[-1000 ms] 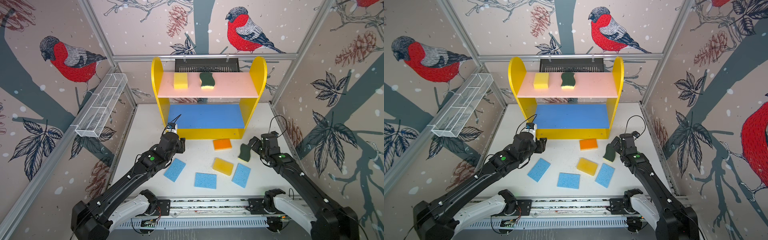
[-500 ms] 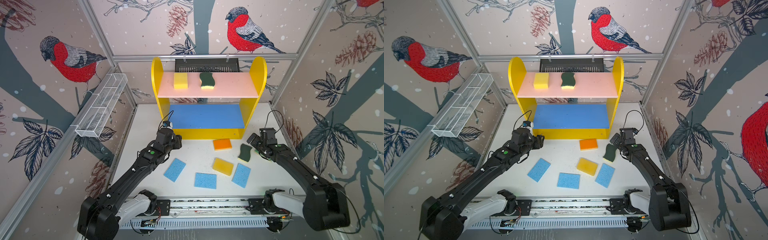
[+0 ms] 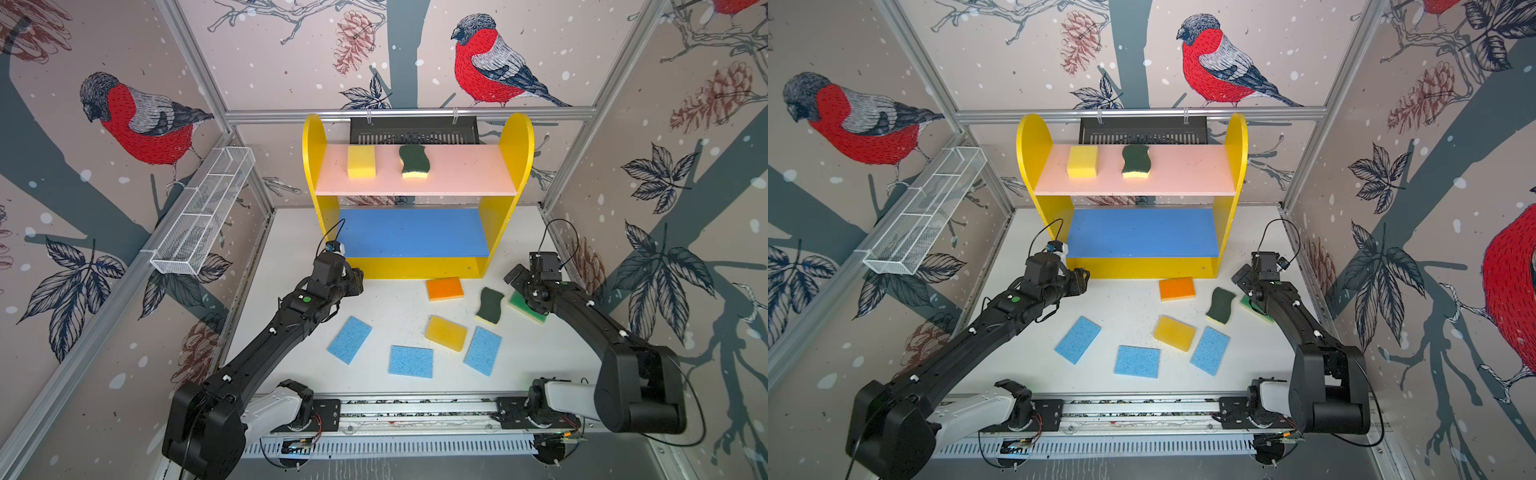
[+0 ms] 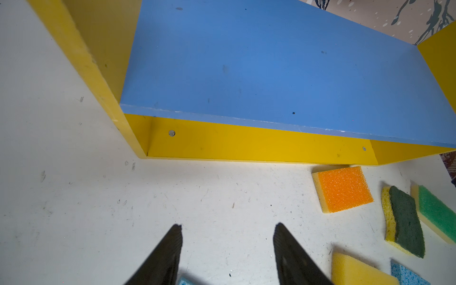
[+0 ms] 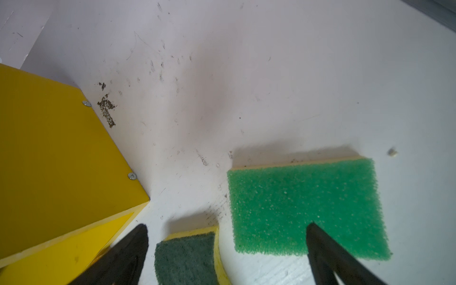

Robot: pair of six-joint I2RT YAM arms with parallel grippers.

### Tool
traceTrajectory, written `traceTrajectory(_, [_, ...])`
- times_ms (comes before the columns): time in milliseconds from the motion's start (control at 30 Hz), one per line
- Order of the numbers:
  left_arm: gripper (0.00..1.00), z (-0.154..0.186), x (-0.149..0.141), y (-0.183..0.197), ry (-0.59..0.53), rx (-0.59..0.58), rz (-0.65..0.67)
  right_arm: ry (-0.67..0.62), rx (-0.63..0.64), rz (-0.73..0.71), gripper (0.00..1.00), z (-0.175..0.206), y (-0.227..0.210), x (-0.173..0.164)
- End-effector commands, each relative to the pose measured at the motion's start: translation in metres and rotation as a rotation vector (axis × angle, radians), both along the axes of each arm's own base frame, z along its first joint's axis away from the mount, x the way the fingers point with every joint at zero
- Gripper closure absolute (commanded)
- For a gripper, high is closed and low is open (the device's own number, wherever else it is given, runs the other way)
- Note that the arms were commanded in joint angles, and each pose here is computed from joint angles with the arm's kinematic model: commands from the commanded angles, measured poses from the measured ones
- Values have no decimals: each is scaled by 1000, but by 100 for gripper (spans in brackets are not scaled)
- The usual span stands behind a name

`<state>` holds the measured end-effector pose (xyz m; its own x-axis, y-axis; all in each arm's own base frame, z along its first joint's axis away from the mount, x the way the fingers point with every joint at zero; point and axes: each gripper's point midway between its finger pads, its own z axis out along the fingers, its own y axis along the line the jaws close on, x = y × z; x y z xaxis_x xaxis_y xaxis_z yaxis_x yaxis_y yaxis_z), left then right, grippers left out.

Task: Arrange cleaning sponges on a shelf
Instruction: Move the cleaning sponge from the middle-right of the table.

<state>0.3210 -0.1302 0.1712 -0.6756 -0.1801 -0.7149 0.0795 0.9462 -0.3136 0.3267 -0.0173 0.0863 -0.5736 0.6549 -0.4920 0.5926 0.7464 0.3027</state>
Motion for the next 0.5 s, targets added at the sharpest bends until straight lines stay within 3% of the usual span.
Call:
traceTrajectory(0, [41,8,5,-5,-32,-35,-6,-5,-33,-24,1,1,-15,0])
traceTrajectory(267, [44,4,6,-10,-21,-65,-11,3,-53,-72,5,-5,-41,-3])
traceTrajectory(467, [47,-4,6,-14,-6,-86,-19,-24,-58,-34,17,-3,-61,13])
